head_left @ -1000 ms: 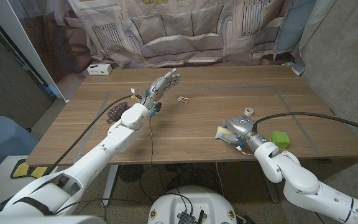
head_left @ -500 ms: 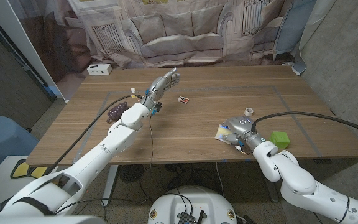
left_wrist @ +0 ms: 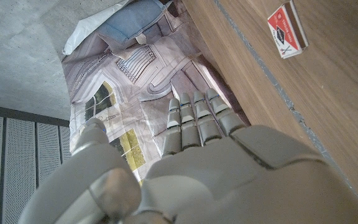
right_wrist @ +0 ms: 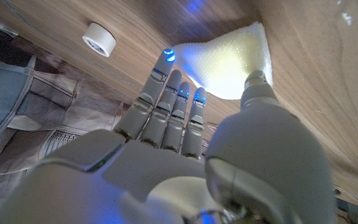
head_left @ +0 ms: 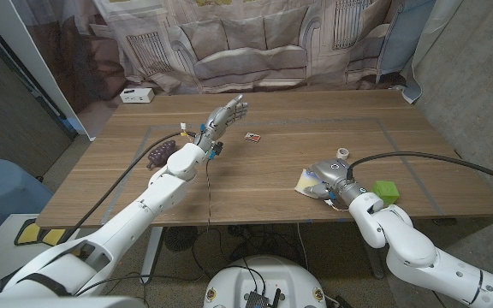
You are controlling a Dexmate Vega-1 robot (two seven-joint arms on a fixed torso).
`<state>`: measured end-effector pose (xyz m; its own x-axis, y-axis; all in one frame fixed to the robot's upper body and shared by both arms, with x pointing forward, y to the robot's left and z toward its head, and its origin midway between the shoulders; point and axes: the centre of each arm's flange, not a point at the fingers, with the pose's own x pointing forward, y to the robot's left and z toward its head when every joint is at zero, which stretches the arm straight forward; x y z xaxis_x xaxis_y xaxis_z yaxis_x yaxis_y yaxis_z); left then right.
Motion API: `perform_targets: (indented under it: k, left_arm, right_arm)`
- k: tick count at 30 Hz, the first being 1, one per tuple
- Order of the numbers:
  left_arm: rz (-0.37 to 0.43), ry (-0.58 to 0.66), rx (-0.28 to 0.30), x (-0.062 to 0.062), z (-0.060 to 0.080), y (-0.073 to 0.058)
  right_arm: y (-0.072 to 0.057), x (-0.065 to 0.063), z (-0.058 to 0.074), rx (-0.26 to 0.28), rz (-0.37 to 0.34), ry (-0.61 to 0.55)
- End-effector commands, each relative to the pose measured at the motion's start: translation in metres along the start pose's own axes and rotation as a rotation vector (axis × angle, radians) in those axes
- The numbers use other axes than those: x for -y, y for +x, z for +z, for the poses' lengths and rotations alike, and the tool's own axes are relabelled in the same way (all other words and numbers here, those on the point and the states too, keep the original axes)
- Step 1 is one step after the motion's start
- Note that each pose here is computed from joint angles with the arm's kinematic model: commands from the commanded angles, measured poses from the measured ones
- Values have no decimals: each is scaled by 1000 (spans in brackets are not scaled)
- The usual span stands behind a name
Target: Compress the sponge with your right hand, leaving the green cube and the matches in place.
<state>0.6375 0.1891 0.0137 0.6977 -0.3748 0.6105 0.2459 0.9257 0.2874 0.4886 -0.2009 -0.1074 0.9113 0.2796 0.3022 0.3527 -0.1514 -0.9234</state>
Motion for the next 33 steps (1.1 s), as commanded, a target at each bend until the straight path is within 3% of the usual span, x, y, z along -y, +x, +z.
perform_targets:
  k: [1,28,33]
  left_arm:
    - [3,-1,1,0,-1,-2]
    - [3,-2,-6,2,-2,-1]
    - [4,-2,-8,3,-3,-2]
  right_arm:
    - [-4,6,-2,-17,-14,-2]
    - [-10,15,-15,-14,-108,171]
    - [-8,18,-18,-4,-107,262]
